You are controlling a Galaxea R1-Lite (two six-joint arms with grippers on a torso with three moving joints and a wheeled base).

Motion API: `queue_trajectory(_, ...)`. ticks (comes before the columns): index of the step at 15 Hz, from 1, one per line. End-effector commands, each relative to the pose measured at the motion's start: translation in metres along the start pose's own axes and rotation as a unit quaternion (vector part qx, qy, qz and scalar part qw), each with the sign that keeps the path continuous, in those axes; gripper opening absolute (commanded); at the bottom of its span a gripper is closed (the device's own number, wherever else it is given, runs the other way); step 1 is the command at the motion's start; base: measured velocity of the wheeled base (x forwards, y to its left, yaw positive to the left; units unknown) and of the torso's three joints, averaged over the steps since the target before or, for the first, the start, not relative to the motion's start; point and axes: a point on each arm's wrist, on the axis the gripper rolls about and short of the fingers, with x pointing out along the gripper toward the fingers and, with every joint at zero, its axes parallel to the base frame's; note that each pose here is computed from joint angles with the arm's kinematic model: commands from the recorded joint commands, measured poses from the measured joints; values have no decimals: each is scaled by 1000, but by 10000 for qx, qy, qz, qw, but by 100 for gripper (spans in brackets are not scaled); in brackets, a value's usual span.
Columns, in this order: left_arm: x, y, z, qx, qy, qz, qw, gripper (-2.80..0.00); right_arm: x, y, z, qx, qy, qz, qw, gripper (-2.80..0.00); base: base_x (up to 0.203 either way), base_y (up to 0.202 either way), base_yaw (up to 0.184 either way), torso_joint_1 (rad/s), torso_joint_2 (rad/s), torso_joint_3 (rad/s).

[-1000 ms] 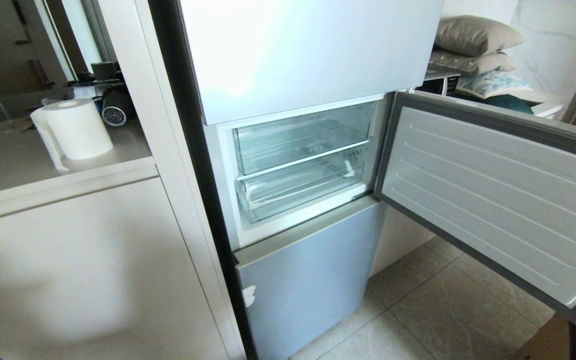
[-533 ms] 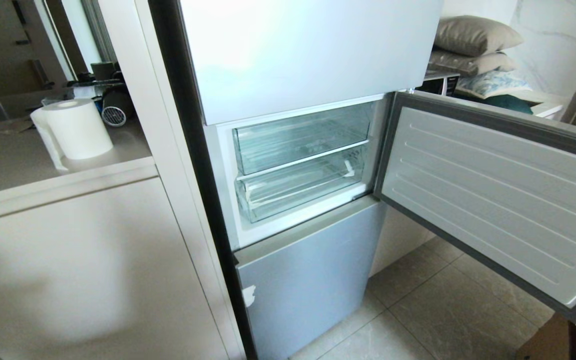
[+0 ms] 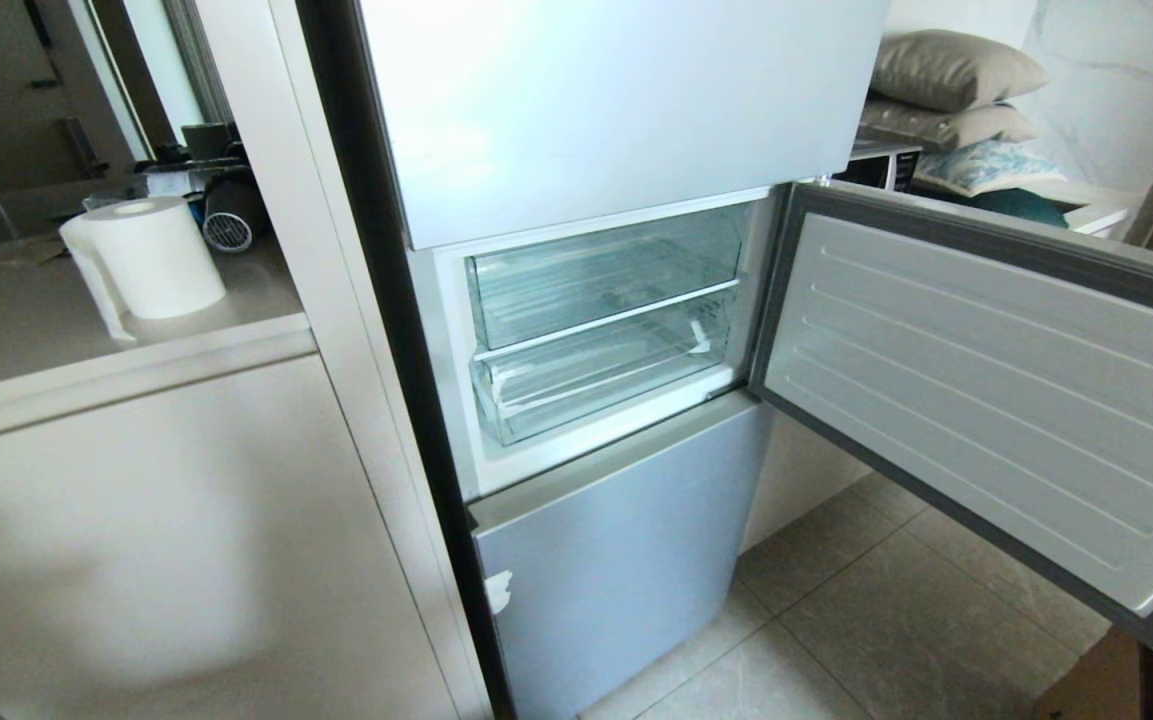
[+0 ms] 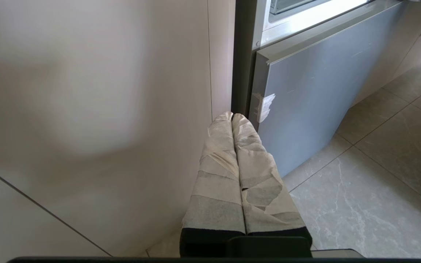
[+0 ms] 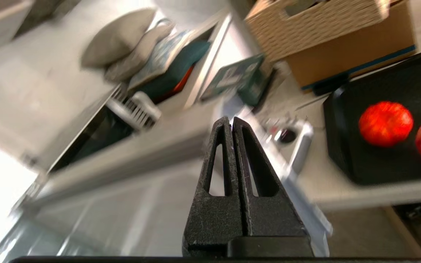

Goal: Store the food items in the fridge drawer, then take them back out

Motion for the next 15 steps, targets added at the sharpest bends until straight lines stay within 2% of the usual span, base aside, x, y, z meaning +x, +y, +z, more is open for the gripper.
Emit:
queue_trajectory(1,0,0,0,1,17,1,10000,-280,53,-41,-3,166,57,-485,9987,-280,0,0,0,0,0,0)
queue_trajectory(3,0,0,0,1,17,1,10000,-280,73,-61,-8,210,42,-557,9982,-280,0,0,0,0,0,0)
queue_trajectory(5,0,0,0,1,17,1,10000,-280,89,-77,-16,349,295,-446,9980,-280,0,0,0,0,0,0)
queue_trajectory(8,0,0,0,1,17,1,10000,-280,112,-91,-23,1153,916,-99,9890,-280,0,0,0,0,0,0)
queue_trajectory(10,0,0,0,1,17,1,10000,-280,131,-101,-24,1338,1082,-77,9850,-280,0,0,0,0,0,0)
queue_trajectory(13,0,0,0,1,17,1,10000,-280,155,-108,-22,1598,1358,183,9776,-280,0,0,0,0,0,0)
queue_trajectory(15,0,0,0,1,17,1,10000,-280,167,-115,-23,1662,1428,200,9755,-280,0,0,0,0,0,0)
